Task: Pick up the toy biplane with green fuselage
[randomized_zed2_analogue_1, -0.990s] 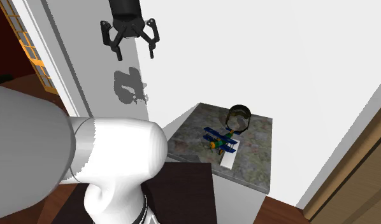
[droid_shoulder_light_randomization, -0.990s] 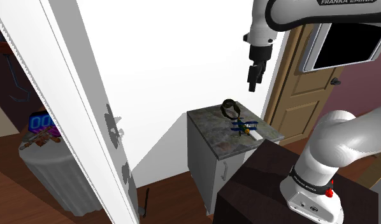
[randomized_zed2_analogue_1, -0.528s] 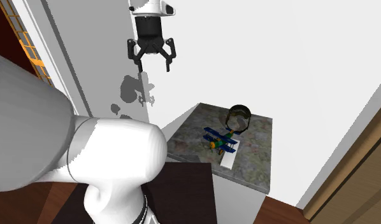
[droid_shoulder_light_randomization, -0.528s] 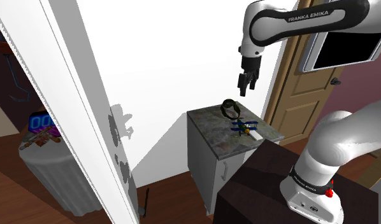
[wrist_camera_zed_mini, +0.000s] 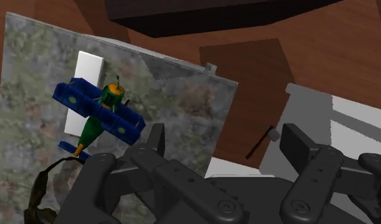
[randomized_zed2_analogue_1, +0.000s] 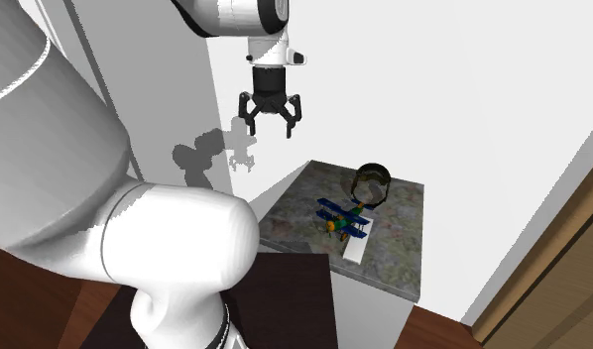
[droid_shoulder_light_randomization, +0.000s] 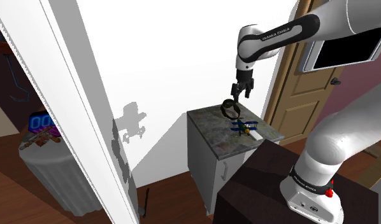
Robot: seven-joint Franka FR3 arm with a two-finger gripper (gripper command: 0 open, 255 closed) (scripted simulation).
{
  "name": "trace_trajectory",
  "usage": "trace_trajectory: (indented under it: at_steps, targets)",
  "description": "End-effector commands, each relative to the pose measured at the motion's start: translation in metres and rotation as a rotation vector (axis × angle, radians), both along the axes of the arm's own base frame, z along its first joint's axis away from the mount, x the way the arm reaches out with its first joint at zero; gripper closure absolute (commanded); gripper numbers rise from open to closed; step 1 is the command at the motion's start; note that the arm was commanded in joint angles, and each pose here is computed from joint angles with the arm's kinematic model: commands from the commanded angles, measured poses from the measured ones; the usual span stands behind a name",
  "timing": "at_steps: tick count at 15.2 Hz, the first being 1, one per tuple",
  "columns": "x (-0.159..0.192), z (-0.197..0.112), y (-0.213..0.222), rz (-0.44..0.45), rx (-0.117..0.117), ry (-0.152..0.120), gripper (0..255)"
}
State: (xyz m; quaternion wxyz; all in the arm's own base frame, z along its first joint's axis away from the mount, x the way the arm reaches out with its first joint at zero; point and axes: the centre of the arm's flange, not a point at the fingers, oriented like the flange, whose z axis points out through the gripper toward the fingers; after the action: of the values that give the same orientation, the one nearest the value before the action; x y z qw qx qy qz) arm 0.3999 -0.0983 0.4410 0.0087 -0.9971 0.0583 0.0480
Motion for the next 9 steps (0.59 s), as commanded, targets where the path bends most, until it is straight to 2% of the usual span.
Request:
trace_trajectory:
  at_steps: [1, 9]
  targets:
    - [0.012, -0.019, -0.02, -0.043, 0.006, 0.003, 0]
    - [0.047, -0.097, -0.091, -0.209, 0.033, 0.019, 0]
